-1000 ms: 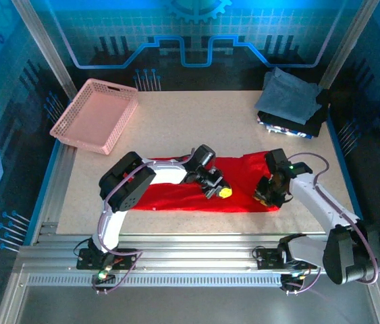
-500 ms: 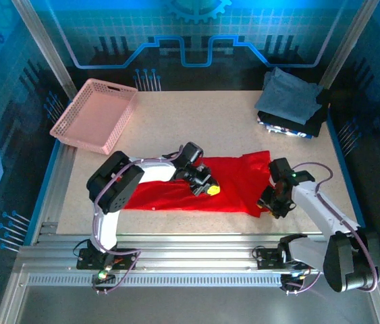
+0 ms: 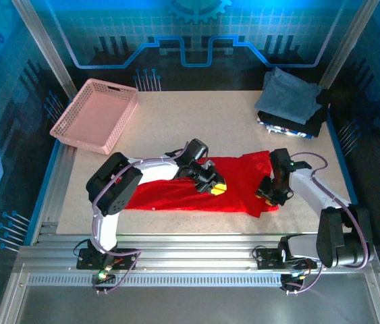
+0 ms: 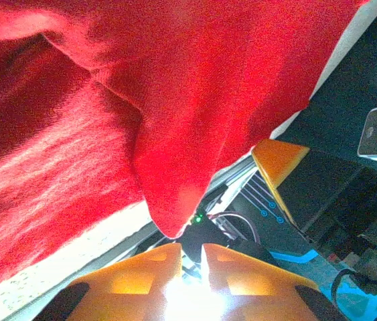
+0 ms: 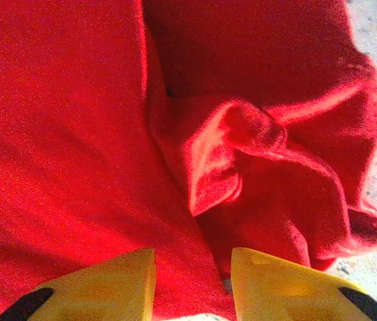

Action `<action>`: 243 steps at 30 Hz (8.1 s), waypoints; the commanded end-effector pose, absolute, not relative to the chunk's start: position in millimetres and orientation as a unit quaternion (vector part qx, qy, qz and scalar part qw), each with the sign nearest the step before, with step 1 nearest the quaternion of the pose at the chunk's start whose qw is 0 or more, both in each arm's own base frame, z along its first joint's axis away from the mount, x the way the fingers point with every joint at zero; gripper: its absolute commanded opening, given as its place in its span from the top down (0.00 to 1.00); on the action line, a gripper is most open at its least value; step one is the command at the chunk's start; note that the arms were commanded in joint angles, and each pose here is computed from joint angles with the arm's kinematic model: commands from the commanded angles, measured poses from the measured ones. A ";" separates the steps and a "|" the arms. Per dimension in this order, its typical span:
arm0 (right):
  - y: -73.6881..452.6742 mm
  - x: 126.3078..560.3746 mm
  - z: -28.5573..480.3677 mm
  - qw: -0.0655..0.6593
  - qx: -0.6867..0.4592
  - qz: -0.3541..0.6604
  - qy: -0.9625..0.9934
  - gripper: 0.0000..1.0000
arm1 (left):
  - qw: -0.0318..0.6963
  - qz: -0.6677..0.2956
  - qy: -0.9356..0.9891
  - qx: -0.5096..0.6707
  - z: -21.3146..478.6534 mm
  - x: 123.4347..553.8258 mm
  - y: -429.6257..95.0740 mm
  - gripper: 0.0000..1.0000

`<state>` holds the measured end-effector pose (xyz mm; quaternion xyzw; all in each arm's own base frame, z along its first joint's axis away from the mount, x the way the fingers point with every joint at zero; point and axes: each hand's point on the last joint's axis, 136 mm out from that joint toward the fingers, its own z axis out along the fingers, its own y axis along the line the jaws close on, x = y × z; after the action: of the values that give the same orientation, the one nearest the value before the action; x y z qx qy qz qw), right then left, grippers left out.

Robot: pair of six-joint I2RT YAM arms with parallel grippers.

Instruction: Fold and stack the t-shirts

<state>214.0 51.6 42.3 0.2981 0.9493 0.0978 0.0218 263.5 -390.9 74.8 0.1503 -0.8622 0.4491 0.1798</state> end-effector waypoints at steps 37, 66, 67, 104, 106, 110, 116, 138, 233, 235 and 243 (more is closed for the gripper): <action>19.8 263.6 39.8 0.021 0.241 0.059 0.969 0.77 | 0.182 0.399 -0.881 0.175 36.1 260.5 -390.8 0.74; 76.5 268.0 80.4 0.093 0.151 0.236 0.956 0.19 | 0.192 0.395 -0.882 0.172 50.1 245.2 -422.2 0.72; 77.2 269.2 79.3 0.090 0.150 0.237 0.956 0.19 | 0.191 0.391 -0.883 0.173 48.9 243.9 -421.6 0.71; 53.9 260.8 19.4 0.023 0.188 0.172 0.967 0.22 | 0.177 0.381 -0.886 0.194 40.6 239.6 -411.3 0.99; 53.9 263.2 20.1 0.026 0.190 0.173 0.966 0.22 | 0.180 0.384 -0.886 0.189 42.2 240.3 -414.5 0.83; 54.3 268.1 31.7 0.039 0.185 0.177 0.966 0.21 | 0.172 0.394 -0.886 0.174 61.9 241.6 -413.9 0.58; 57.8 268.1 73.5 0.071 0.180 0.193 0.962 0.19 | 0.107 0.408 -0.895 0.146 124.3 264.7 -387.0 0.51; 70.7 228.0 75.3 0.056 0.228 0.118 0.965 0.94 | -0.070 0.189 -0.955 0.217 96.2 340.2 -125.5 1.00; 177.9 519.4 123.2 0.140 0.137 0.237 0.951 0.45 | -0.013 0.315 -0.940 0.131 132.5 298.7 -261.9 0.61; 177.7 489.0 154.9 0.142 0.108 0.265 0.948 0.37 | -0.029 0.320 -0.939 0.126 155.0 287.5 -251.6 0.55; 181.7 274.8 173.2 0.010 0.042 0.358 0.933 0.25 | 0.028 0.356 -0.909 0.214 108.9 191.7 -214.1 0.33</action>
<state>353.3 171.3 194.8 0.0631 0.9402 0.3155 0.1118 228.8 -226.3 159.1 0.1489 -0.9110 0.3812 -0.0502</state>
